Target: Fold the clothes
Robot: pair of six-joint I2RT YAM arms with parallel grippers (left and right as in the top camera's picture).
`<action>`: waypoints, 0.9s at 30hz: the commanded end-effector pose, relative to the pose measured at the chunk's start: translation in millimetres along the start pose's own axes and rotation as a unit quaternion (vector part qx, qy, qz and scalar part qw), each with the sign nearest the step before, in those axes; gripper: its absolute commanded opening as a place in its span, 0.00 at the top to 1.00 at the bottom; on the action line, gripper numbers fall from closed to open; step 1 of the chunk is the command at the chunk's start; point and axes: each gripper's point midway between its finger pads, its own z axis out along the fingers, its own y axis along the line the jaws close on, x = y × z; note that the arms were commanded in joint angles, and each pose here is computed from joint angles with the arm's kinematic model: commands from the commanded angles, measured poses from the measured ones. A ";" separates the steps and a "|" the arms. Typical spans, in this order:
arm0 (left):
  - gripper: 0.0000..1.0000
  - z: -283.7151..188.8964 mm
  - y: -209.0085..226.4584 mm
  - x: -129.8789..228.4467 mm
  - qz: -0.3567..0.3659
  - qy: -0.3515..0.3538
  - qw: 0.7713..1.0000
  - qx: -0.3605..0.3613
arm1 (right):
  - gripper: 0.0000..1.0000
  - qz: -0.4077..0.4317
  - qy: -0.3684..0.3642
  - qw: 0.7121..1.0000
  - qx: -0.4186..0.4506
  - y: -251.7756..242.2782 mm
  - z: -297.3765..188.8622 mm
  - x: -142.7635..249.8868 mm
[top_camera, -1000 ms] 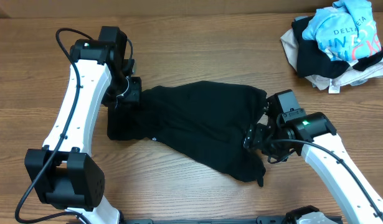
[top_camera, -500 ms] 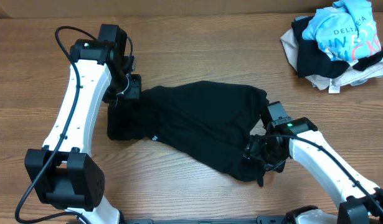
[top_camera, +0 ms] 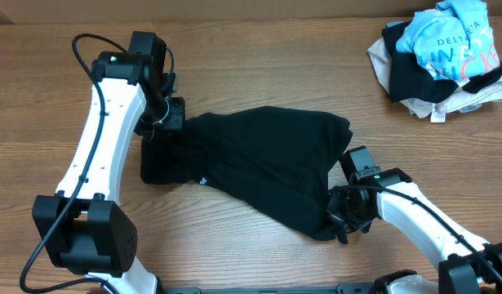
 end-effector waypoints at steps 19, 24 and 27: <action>0.96 -118.2 65.2 -56.4 -0.083 -0.169 0.982 0.011 | 0.96 -0.112 -0.247 0.959 -0.079 46.6 -189.3 -104.5; 0.96 -161.1 62.8 -64.2 -0.069 -0.224 0.972 0.009 | 0.96 -0.137 -0.316 0.937 -0.060 49.9 -232.3 -120.0; 0.96 -186.1 61.3 -66.8 -0.065 -0.257 0.964 0.010 | 0.96 -0.139 -0.355 0.923 -0.048 48.5 -257.0 -125.6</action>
